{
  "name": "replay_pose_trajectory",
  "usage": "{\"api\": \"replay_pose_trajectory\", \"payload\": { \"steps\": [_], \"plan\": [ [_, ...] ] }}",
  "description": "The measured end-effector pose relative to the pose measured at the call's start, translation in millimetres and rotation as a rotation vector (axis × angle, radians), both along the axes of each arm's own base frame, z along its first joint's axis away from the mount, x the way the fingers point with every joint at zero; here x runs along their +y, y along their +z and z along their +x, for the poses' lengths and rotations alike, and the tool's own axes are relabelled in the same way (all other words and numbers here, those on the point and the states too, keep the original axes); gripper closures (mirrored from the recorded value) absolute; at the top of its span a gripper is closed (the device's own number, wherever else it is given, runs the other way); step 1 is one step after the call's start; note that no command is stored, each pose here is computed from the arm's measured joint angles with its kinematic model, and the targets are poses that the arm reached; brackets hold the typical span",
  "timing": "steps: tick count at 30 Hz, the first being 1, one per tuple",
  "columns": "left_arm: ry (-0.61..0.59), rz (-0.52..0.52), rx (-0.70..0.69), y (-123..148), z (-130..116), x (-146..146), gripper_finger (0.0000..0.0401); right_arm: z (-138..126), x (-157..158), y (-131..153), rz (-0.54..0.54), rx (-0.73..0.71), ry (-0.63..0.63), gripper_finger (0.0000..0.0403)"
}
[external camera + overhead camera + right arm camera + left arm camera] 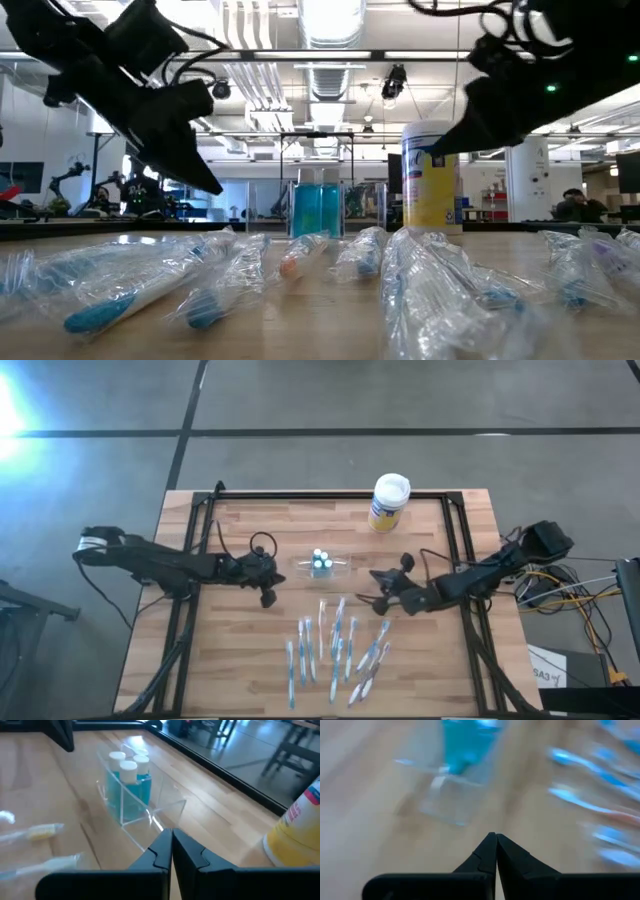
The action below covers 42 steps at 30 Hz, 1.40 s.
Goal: Pick & Place toothbrushing station
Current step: Put the blue toothbrush into the transparent organizer
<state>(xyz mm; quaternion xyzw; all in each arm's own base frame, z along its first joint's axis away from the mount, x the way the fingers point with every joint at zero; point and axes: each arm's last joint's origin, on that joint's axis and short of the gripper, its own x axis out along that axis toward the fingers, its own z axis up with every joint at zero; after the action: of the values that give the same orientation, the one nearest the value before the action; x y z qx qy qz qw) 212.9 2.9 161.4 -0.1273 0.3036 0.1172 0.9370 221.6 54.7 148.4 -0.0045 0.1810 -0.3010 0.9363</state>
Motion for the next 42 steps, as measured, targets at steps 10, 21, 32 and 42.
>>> {"api": "replay_pose_trajectory", "payload": {
  "steps": [10, 21, 32, 42],
  "plan": [
    [-0.156, -0.139, -0.041, 8.1, -3.2, -16.8, 0.0392, -46.8, -11.0, 5.7, 0.028, -0.283, 0.247, 0.0394],
    [-0.081, -0.133, -0.02, 39.8, -3.0, -70.6, 0.0398, -74.4, -19.2, 6.8, -0.051, -0.342, 0.429, 0.0394],
    [0.073, -0.234, -0.02, 99.8, -8.2, -158.6, 0.0397, -76.2, -11.9, 3.7, 0.109, -0.329, 0.697, 0.0394],
    [0.169, -0.199, -0.02, 79.5, 15.4, -216.5, 0.0395, -89.6, -14.0, 18.9, 0.119, -0.408, 0.783, 0.0394]
  ]
}}
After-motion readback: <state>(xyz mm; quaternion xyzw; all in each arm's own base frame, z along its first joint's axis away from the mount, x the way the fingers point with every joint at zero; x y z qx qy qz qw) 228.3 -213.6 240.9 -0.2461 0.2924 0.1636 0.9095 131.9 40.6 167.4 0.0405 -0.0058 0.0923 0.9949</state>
